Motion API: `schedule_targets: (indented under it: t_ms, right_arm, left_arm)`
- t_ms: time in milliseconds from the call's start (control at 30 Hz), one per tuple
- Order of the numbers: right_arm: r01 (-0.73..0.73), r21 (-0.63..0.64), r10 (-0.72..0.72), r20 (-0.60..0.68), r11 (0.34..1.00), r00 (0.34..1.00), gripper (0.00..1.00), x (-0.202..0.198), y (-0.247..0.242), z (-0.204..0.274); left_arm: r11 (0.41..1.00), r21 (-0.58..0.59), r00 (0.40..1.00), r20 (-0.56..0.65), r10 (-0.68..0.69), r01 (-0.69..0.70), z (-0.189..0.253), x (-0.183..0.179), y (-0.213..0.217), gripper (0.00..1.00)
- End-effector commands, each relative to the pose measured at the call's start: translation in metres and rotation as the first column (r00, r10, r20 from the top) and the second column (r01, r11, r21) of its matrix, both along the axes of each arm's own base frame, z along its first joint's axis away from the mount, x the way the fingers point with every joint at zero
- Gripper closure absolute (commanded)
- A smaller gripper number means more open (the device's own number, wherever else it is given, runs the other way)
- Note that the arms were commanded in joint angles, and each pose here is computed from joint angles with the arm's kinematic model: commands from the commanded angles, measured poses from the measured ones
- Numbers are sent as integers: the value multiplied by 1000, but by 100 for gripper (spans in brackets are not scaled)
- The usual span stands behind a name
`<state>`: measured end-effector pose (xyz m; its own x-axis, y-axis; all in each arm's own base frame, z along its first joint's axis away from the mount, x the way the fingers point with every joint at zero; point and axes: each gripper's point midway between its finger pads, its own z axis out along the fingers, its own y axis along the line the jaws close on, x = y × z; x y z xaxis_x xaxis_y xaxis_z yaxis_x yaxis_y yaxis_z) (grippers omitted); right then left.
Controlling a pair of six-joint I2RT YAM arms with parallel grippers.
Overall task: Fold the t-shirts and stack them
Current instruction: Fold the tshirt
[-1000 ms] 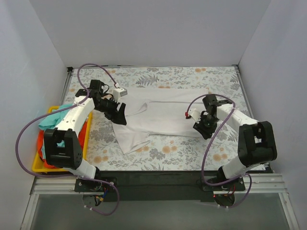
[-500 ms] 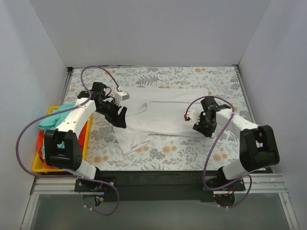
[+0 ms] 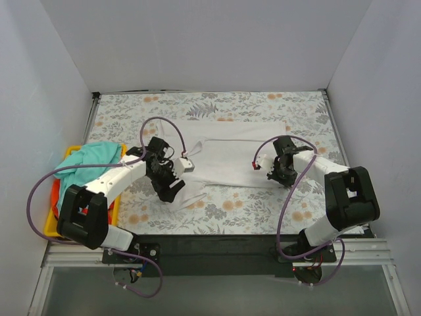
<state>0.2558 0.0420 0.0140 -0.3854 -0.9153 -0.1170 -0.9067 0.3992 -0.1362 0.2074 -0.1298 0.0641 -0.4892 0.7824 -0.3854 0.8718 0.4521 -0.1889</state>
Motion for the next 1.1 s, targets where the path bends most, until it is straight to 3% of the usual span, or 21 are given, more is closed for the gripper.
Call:
schedule_targets:
  t_ms: [0,200,500,567,600,767,900,1067]
  right_arm:
    - [8,-9,-8,-13,1000,1000,99,2,-1,-12]
    - [6,8,-5,-10,1000,1000,99,7,3,-7]
    - [10,19,-9,-24,1000,1000,99,10,7,-6]
    - [8,18,-8,-26,1000,1000,99,10,7,-6]
    - [7,15,-6,-28,1000,1000,99,10,6,-5]
    - [3,31,-1,-50,1000,999,99,1,8,-1]
    - [-6,63,11,-70,998,997,99,-18,9,10]
    - [-49,96,50,-5,994,999,99,-28,7,37]
  left_arm:
    - [988,133,983,155,-97,77,-11,14,13,35]
    - [975,187,977,153,-147,117,-32,9,18,38]
    - [966,211,976,126,-179,150,-63,-7,16,50]
    - [966,211,979,108,-174,149,-69,-14,16,58]
    - [964,215,979,103,-179,154,-70,-16,15,70]
    - [966,204,981,76,-179,160,-59,-26,16,100]
    - [968,181,982,50,-183,171,-30,-37,17,100]
    - [973,155,977,102,-189,172,10,-29,15,100]
